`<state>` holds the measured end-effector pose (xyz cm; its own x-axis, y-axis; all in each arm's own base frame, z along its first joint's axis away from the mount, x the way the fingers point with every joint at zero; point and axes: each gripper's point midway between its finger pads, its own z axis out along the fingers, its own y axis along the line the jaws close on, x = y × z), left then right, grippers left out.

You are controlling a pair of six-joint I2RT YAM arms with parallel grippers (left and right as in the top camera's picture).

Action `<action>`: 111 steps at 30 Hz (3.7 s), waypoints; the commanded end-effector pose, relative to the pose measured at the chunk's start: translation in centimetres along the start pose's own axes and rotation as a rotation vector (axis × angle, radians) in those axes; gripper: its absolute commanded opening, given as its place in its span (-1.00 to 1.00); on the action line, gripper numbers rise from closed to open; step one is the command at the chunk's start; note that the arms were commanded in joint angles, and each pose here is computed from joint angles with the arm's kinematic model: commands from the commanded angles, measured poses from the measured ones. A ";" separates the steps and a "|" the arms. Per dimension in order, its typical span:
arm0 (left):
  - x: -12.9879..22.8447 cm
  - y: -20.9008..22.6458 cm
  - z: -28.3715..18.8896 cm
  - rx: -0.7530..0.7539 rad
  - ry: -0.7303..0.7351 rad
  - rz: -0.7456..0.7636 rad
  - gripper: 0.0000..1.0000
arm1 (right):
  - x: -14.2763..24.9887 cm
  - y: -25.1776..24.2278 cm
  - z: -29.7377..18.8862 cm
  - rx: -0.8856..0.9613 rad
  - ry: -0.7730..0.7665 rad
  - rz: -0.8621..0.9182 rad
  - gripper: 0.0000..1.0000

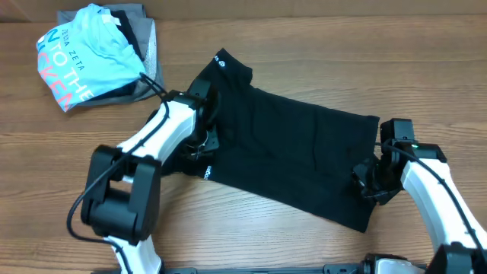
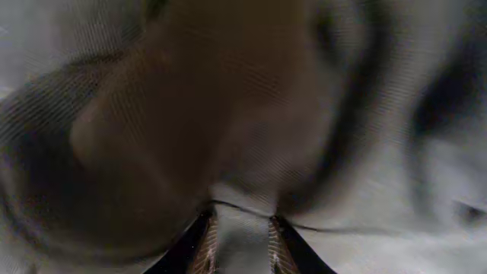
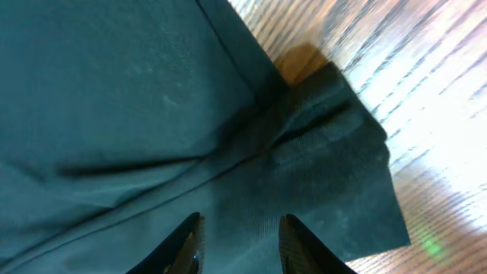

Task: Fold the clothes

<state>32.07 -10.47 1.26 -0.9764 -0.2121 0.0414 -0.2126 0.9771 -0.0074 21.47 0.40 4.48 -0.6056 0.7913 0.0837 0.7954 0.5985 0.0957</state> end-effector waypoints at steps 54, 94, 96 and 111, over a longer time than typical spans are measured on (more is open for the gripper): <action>-2.5 7.9 -7.5 0.082 -0.143 -0.333 0.70 | -10.8 7.8 -9.3 -0.271 -0.164 -0.107 0.43; -19.6 -11.7 -4.0 0.189 -0.698 0.240 0.54 | -6.9 9.7 -7.8 -0.182 -0.143 -0.249 0.72; -19.6 -11.6 -3.5 0.184 -0.689 0.240 0.59 | -6.9 9.7 -7.7 -0.181 -0.142 -0.249 0.72; -20.3 -11.8 -1.6 0.176 -0.695 0.262 0.18 | -7.1 9.6 -7.7 -0.173 -0.150 -0.248 0.61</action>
<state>53.47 -17.63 1.57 -0.8039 0.0030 -0.5948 0.0806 0.9913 -0.1040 32.87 -0.05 12.37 -0.7579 0.6468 -0.0847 0.6053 0.7458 0.2782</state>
